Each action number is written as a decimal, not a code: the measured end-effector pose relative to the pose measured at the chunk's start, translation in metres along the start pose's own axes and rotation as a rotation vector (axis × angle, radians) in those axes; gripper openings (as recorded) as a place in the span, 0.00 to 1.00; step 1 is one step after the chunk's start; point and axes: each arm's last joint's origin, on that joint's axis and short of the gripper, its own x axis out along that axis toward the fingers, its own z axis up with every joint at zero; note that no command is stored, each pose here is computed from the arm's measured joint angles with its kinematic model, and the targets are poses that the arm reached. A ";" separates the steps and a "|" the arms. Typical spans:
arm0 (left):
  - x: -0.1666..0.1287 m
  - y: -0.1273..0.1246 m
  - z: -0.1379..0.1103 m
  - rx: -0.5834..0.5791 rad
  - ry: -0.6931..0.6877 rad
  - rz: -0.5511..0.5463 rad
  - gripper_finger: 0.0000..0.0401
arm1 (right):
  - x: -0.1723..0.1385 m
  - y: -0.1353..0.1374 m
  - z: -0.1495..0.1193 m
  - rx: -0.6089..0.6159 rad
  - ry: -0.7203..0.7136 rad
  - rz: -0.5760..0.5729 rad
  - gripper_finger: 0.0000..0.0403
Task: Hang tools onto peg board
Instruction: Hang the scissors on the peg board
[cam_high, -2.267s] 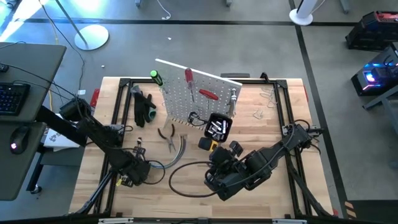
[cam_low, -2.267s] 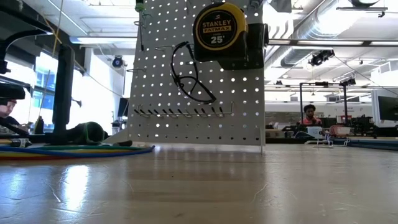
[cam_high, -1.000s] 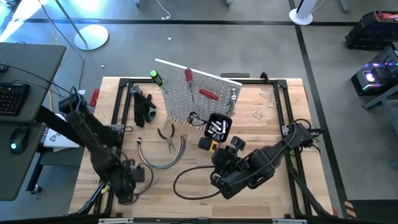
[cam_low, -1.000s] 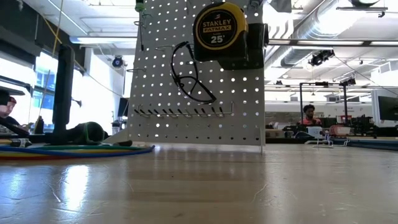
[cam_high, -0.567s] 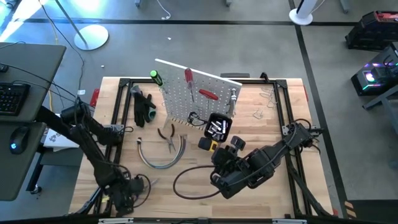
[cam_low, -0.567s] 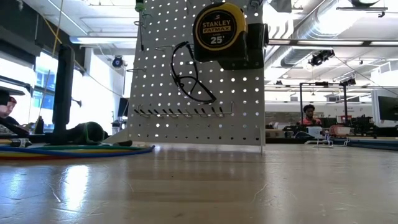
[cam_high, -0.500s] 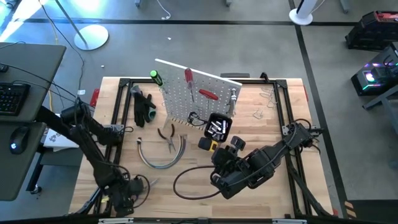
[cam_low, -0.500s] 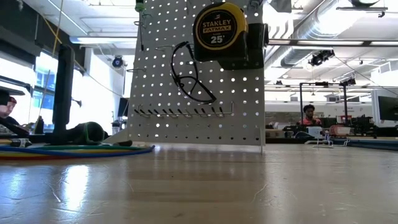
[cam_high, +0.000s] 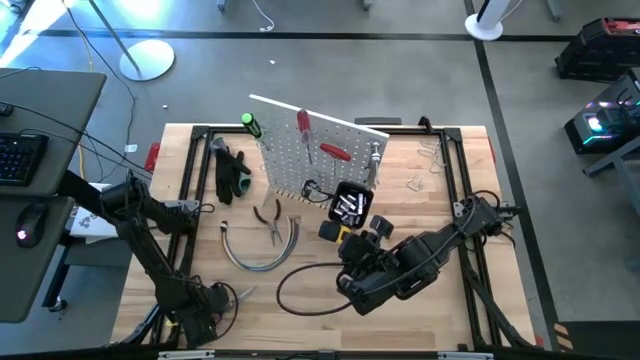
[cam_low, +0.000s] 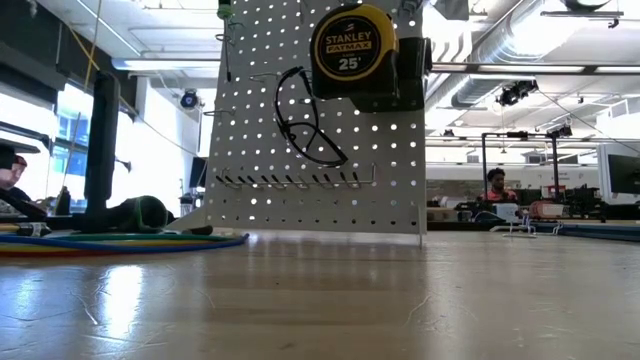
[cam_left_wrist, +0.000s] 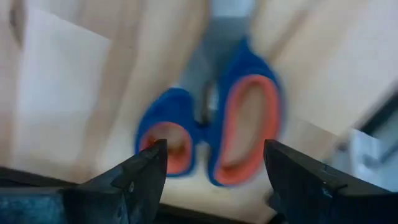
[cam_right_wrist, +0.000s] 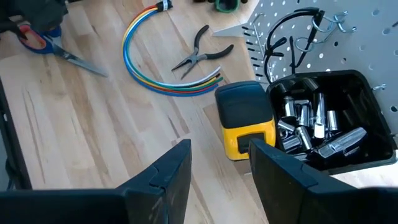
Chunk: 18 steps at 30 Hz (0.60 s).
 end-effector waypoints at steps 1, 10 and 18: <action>0.004 0.000 0.000 0.001 0.001 0.020 0.64 | 0.001 0.000 0.001 0.002 0.000 -0.001 0.39; 0.026 0.001 0.002 0.088 0.053 0.117 0.49 | 0.005 -0.004 0.004 0.006 0.017 0.002 0.39; -0.006 0.005 -0.001 0.124 0.015 0.038 0.13 | 0.004 -0.005 0.003 -0.025 0.029 -0.009 0.39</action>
